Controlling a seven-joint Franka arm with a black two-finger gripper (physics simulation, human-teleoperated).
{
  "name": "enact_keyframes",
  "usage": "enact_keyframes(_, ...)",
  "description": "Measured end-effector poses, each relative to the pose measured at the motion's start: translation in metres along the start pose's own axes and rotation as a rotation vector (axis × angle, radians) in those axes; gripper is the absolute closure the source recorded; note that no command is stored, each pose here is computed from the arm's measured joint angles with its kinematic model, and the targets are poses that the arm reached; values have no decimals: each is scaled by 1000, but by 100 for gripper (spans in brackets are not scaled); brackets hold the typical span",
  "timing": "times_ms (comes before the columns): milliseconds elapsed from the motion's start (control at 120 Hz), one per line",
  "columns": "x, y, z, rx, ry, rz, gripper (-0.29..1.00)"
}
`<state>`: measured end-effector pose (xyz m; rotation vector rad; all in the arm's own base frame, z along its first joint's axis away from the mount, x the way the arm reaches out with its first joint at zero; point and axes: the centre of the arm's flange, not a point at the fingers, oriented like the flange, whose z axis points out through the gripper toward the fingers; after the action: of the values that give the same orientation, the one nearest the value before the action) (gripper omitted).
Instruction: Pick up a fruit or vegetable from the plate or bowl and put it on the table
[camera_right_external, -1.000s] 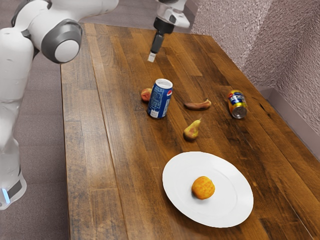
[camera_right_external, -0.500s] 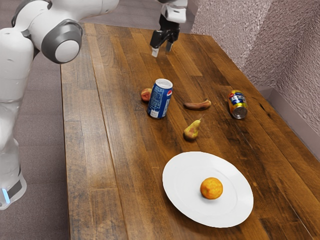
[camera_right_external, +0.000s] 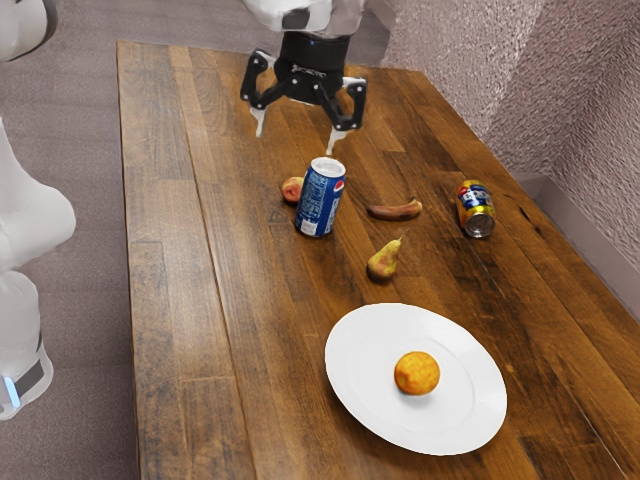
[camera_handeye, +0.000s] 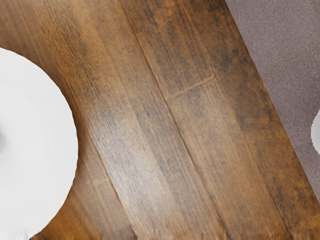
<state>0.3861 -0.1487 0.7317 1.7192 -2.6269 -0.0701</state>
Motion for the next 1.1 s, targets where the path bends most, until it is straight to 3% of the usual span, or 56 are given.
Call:
enact_keyframes(92, 46, -19, 41, -34, -22, 96, 0)
enact_keyframes(192, 86, -31, 53, -7, -1, 192, 0)
enact_keyframes(558, 116, -104, 109, 34, 28, 246, 0)
enact_keyframes(733, 124, -122, 121, 67, 55, 255, 0)
enact_keyframes(950, 79, -142, 130, 106, 56, 175, 0)
enact_keyframes(1100, 71, -156, 136, 125, 51, 156, 0)
